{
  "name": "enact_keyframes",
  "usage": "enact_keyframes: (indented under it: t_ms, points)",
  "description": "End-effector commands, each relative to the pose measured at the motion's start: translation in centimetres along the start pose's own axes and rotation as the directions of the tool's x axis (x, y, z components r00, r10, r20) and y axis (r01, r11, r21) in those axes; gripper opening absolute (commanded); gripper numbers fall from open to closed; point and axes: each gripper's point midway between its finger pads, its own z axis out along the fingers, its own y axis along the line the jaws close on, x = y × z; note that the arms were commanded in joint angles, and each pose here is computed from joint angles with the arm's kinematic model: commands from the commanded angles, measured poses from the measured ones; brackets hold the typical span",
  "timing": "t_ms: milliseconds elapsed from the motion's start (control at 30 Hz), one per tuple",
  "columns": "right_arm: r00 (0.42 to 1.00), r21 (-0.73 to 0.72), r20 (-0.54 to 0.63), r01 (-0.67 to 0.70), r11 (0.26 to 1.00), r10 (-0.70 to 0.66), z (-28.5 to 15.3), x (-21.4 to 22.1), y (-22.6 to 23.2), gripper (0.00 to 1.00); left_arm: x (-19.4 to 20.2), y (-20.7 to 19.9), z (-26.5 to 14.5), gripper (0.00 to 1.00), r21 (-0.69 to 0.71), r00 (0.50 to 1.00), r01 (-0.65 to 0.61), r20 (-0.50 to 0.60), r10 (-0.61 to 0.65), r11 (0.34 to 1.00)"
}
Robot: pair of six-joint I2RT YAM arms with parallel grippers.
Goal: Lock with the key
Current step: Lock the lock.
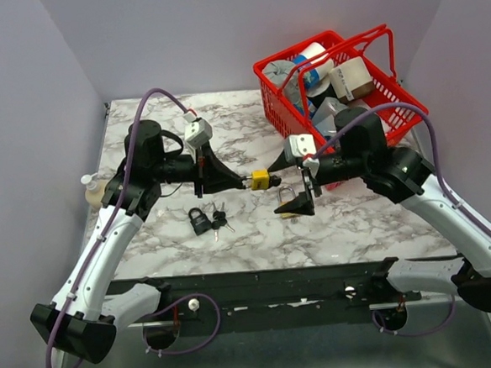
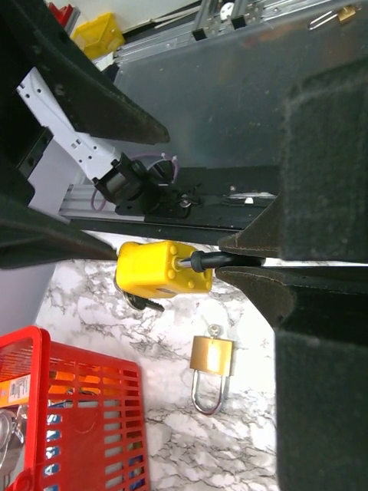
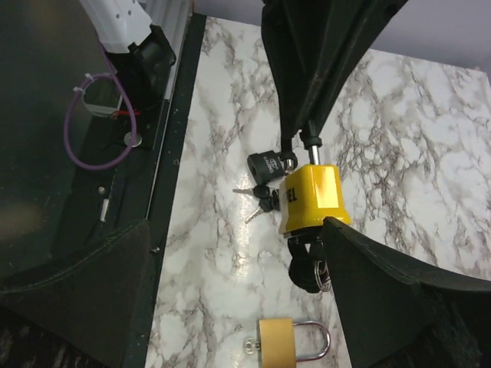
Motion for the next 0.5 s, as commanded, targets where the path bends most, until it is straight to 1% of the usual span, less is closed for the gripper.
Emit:
enact_keyframes:
  t_ms: [0,67,200,300,333,433,467]
  points:
    - [0.994,-0.094,-0.013,-0.107,0.990,0.107,0.7,-0.2,0.9,0.97,-1.2,-2.1,0.3,0.00,0.067,0.994,-0.105,0.033,0.103,0.992]
    - [0.993,-0.095,-0.019,-0.120,0.988,0.118,1.0,-0.1,0.6,0.96,-1.1,-2.3,0.3,0.00,0.071,0.994,-0.108,0.033,0.106,0.992]
    - [0.992,-0.050,-0.045,-0.118,0.992,0.115,1.1,0.6,-0.3,0.96,-1.1,-2.7,0.3,0.00,0.079,0.994,-0.107,0.032,0.104,0.991]
    - [0.991,-0.047,-0.051,-0.125,0.991,0.122,1.0,0.8,-0.1,0.96,-0.9,-2.8,0.2,0.00,0.080,0.994,-0.110,0.029,0.108,0.991]
    - [0.991,-0.052,-0.054,-0.128,0.990,0.125,1.0,0.9,0.0,0.95,-1.0,-2.9,0.2,0.00,0.080,0.994,-0.111,0.031,0.109,0.991]
    - [0.988,-0.075,-0.061,-0.144,0.987,0.139,1.4,1.5,0.3,0.77,-1.4,-2.9,0.3,0.00,0.082,0.993,-0.113,0.045,0.110,0.990]
    - [0.988,-0.079,-0.063,-0.147,0.986,0.142,1.6,1.5,0.3,0.70,-1.7,-3.1,0.3,0.00,0.084,0.992,-0.116,0.053,0.112,0.990]
